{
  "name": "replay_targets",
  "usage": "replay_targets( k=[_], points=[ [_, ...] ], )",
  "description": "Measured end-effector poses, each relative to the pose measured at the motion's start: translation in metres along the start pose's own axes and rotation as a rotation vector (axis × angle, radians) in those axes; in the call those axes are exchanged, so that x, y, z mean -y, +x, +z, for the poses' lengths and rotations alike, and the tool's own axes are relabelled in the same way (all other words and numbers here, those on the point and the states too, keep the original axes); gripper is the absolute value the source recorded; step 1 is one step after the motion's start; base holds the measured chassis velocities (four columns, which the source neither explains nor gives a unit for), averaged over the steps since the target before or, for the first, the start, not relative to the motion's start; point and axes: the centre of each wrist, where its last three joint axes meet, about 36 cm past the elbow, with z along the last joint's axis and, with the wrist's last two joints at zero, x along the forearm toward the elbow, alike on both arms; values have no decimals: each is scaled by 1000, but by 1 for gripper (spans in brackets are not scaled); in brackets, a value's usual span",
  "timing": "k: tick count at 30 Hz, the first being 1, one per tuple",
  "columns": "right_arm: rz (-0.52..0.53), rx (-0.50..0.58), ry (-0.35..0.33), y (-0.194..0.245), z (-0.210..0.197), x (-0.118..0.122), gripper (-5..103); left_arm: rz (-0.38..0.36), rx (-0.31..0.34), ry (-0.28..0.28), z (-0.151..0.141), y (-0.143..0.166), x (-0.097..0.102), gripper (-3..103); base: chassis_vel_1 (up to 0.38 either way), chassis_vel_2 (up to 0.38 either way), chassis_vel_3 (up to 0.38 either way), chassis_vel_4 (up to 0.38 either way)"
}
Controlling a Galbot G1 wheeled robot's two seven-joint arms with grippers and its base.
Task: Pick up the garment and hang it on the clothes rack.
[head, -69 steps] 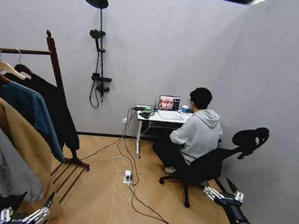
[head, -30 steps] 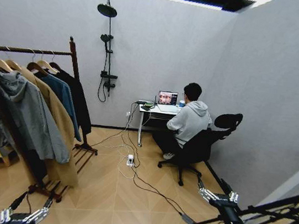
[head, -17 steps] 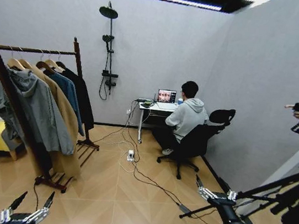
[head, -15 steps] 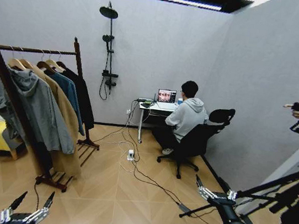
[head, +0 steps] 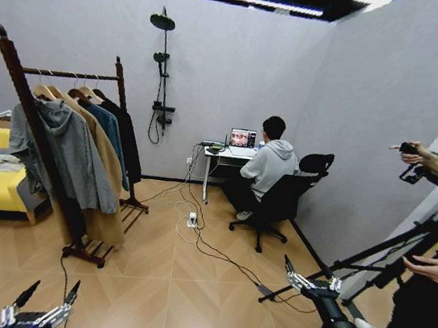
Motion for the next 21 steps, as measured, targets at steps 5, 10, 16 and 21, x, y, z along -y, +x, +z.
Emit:
replay_targets(
  k=[5, 10, 16, 21],
  points=[
    [-1, -2, -1, -1, 1, 0, 100, 0, 0, 0, 0, 0, 0, 100, 152, -151, -157, 152],
    [0, -7, -4, -3, 4, 1, 100, 0, 0, 0, 0, 0, 0, 100, 149, -169, -167, 158],
    [0, 8, -7, -6, 7, 2, 100, 0, 0, 0, 0, 0, 0, 100, 118, -149, -139, 106],
    [9, 19, -6, -10, 7, 7, 100, 0, 0, 0, 0, 0, 0, 100, -7, -3, -12, 15]
  ],
)
